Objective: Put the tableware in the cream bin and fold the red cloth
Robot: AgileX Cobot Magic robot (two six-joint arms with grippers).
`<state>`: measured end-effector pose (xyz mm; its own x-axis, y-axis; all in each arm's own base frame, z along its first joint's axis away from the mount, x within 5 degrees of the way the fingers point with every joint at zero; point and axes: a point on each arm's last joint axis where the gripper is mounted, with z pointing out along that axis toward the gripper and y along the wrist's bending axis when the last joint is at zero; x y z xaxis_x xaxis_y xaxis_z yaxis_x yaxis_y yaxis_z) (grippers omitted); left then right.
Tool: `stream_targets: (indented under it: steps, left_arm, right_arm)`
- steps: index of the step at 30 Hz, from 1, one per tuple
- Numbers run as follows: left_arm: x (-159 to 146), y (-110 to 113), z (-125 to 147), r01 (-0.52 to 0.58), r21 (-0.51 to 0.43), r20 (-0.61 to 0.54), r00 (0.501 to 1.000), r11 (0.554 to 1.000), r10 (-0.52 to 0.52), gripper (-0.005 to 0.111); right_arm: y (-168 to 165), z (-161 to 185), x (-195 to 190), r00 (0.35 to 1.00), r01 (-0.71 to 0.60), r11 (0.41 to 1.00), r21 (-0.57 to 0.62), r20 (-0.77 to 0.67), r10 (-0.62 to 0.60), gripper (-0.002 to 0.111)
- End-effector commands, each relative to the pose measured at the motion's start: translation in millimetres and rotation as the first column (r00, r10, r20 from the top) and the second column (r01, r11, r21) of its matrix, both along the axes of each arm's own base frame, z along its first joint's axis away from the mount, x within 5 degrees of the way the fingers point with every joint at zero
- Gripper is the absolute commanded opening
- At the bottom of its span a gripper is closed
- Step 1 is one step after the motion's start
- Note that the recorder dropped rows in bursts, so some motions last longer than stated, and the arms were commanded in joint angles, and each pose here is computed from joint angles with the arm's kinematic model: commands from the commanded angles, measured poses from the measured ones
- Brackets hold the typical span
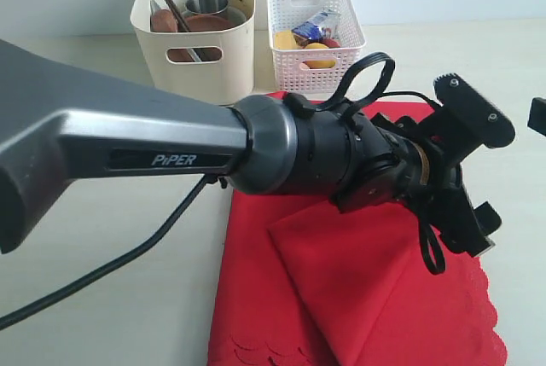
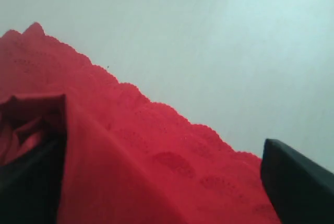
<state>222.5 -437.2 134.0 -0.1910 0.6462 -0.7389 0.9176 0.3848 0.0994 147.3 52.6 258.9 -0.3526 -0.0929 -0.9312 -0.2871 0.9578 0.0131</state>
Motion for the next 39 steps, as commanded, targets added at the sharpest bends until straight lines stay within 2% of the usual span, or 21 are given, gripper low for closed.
stream_targets:
  steps: [1, 11, 15, 18, 20, 22, 24, 26, 28, 31, 34, 35, 38, 39]
  left_arm:
    - [1.6, -3.4, 12.8, 0.022, -0.052, 0.047, 0.999, 0.998, -0.019, 0.104]
    - [0.1, 14.1, 60.5, 0.113, 0.081, 0.155, 0.98, 0.99, -0.125, 0.104]
    - [0.6, 26.4, 79.6, 0.136, 0.183, 0.209, 0.962, 0.974, -0.173, 0.104]
    - [9.8, 46.2, 87.6, 0.09, 0.294, 0.184, 0.972, 0.951, -0.149, 0.104]
    - [22.3, 62.9, 89.9, 0.028, 0.341, 0.14, 0.987, 0.94, -0.08, 0.101]
    - [37.0, 81.0, 89.7, -0.033, 0.388, 0.1, 0.995, 0.921, -0.006, 0.091]
    - [48.9, 95.9, 90.0, -0.082, 0.415, 0.067, 0.996, 0.906, 0.059, 0.071]
    - [58.8, 109.3, 87.7, -0.118, 0.419, 0.019, 0.992, 0.9, 0.121, 0.039]
    - [62.0, 118.6, 82.3, -0.13, 0.417, -0.008, 0.989, 0.9, 0.147, 0.001]
    - [57.4, 125.6, 61.0, -0.117, 0.41, -0.019, 0.991, 0.905, 0.136, 0.002]
    - [51.8, 126.9, 36.9, -0.111, 0.332, -0.005, 0.993, 0.937, 0.119, 0.001]
    - [51.3, 125.6, 28.5, -0.111, 0.292, 0.01, 0.994, 0.95, 0.113, 0.001]
    - [49.0, 116.0, 11.2, -0.09, 0.267, 0.018, 0.996, 0.959, 0.088, 0.001]
    - [45.3, 109.5, -2.4, -0.062, 0.278, 0.019, 0.998, 0.959, 0.059, 0.001]
  right_arm:
    - [0.2, -0.8, 0.3, 1.0, -0.007, 1.0, -0.006, 0.002, 0.007, 0.0]
    - [-1.8, -0.8, 0.7, 1.0, 0.004, 0.999, -0.038, 0.005, -0.004, 0.0]
    - [-5.5, -1.0, 1.1, 0.999, 0.033, 0.997, -0.076, 0.005, -0.033, 0.0]
    - [-6.9, -0.2, 1.8, 0.998, 0.056, 0.996, -0.064, 0.012, -0.055, 0.0]
    - [-7.9, 0.7, 2.4, 0.997, 0.07, 0.996, -0.06, 0.021, -0.069, 0.0]
    - [-8.1, 1.4, 2.6, 0.997, 0.074, 0.996, -0.054, 0.028, -0.072, 0.0]
    - [-7.7, 1.5, 2.6, 0.997, 0.072, 0.996, -0.048, 0.027, -0.071, 0.0]
    - [-7.1, 1.6, 2.5, 0.998, 0.066, 0.997, -0.045, 0.028, -0.064, 0.0]
    - [-5.6, 1.9, 2.3, 0.998, 0.051, 0.998, -0.039, 0.03, -0.05, 0.0]
    - [-3.7, 2.3, 2.0, 0.999, 0.031, 0.999, -0.03, 0.033, -0.03, 0.0]
    - [-3.7, 2.3, 2.0, 0.999, 0.03, 0.999, -0.032, 0.033, -0.029, 0.0]
    - [-3.8, 1.6, 1.8, 0.999, 0.03, 0.999, -0.033, 0.031, -0.029, 0.0]
    - [-3.8, 1.6, 1.8, 0.999, 0.03, 0.999, -0.033, 0.031, -0.029, 0.0]
    - [-3.8, 1.6, 1.8, 0.999, 0.03, 0.999, -0.033, 0.031, -0.029, 0.0]
